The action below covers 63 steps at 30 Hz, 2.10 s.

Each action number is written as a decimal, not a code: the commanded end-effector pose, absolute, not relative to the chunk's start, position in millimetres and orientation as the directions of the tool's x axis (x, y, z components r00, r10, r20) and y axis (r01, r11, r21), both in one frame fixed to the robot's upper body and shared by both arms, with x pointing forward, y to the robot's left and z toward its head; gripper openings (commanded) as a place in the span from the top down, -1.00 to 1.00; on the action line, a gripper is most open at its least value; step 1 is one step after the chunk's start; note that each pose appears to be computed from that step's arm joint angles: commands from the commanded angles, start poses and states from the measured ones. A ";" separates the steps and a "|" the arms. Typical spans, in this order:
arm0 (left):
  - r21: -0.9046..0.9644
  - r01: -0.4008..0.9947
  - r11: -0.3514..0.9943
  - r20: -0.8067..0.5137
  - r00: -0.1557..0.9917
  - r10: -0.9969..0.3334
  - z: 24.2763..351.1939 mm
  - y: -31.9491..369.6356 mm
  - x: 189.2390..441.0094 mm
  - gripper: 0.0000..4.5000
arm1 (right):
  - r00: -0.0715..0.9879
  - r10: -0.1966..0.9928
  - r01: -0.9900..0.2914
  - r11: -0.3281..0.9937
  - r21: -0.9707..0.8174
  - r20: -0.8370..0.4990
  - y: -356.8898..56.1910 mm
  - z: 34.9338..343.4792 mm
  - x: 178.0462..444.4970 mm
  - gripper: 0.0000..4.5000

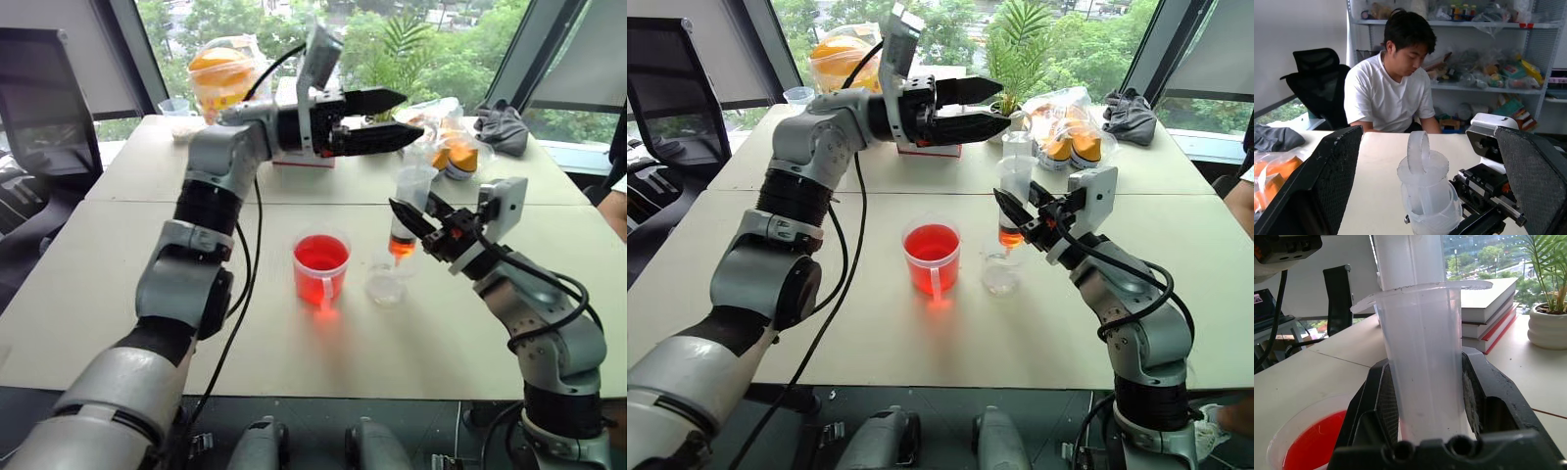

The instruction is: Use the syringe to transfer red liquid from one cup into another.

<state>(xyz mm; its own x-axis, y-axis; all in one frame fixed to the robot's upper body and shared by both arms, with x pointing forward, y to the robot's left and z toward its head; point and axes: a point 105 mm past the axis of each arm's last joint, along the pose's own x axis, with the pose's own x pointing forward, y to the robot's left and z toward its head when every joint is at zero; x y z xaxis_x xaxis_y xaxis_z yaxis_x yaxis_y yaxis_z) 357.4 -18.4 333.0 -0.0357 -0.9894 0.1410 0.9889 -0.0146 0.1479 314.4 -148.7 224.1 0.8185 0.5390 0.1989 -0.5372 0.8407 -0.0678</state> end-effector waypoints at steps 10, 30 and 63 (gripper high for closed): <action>0.175 0.984 -0.029 0.129 -0.052 -0.990 334.1 -37.0 358.2 0.95 | 0.784 0.559 -0.543 0.828 -0.138 0.270 -141.3 246.4 301.4 0.38; 0.170 0.976 -0.137 -0.012 -0.137 -0.990 282.0 -49.9 342.3 0.95 | 0.762 0.561 -0.530 0.827 -0.186 0.324 -142.8 280.8 294.2 0.38; 0.157 0.987 0.035 0.089 0.022 -0.996 312.3 -0.2 356.7 -0.98 | 0.799 0.570 -0.561 0.821 -0.107 0.190 -144.9 253.2 296.8 0.38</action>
<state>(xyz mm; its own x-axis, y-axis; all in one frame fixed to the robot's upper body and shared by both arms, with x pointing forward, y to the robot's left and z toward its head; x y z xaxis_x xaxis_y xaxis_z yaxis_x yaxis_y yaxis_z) 360.3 -9.5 293.6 0.0161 -0.9992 0.0372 0.9948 0.0198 0.1000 301.7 -141.5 239.9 0.8044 0.5772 0.1405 -0.5713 0.8165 -0.0835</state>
